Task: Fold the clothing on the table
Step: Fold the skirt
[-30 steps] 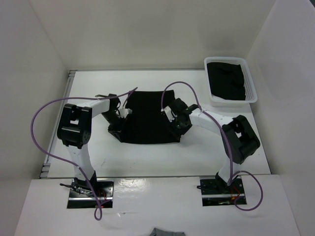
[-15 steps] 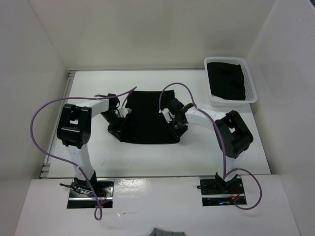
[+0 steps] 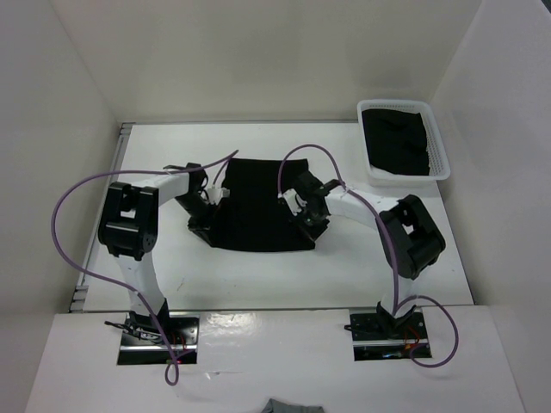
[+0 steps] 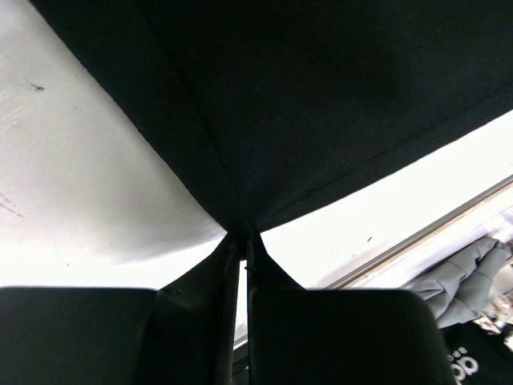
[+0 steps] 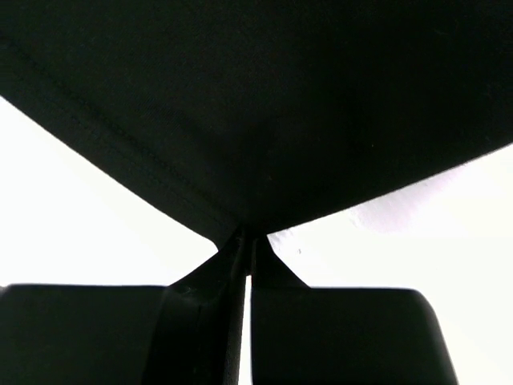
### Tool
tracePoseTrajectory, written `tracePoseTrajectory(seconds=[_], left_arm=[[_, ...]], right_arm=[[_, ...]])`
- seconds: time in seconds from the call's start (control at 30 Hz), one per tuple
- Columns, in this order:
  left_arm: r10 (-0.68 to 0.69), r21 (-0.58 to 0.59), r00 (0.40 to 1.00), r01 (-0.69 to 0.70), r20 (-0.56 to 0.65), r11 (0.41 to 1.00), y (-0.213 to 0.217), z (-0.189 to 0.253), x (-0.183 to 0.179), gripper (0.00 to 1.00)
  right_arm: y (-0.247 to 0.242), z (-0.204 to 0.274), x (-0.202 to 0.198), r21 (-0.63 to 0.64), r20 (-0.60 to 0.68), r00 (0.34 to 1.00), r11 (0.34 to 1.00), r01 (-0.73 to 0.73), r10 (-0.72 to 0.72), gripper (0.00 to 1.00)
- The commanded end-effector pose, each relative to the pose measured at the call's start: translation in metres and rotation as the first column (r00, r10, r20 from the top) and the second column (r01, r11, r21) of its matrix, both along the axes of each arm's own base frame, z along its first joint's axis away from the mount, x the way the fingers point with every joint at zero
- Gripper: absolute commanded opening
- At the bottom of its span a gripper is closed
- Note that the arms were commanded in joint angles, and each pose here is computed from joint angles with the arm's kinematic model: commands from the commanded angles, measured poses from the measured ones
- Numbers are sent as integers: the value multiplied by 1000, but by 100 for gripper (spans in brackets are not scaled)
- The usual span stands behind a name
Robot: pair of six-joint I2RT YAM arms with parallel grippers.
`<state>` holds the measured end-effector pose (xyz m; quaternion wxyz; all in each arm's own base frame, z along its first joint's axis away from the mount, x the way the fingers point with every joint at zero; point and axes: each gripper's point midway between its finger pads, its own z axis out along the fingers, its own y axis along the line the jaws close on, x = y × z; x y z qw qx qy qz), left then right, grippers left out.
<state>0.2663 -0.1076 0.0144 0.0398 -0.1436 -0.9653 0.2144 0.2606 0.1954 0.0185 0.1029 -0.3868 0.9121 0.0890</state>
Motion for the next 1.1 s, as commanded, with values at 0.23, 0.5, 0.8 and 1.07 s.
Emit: tracePoseTrajectory(seconds=[0.23,0.5,0.8,1.07], left_arm=[[-94,-113,982,113,165,987,-13,57,7,0],[-117,-134,967,151,227,979,-17,81,18,0],[-78,-159,952,129,295,979,-25,101,64,0],[-39,-190,947,104,320,976,-29,100,106,0]], right_arm=[[0,53,6,21,67,997,999,-38,37,1],[5,64,14,36,95,994,997,-62,59,1],[6,88,51,54,158,986,997,-56,47,2],[-6,104,106,104,223,974,994,21,-44,2]])
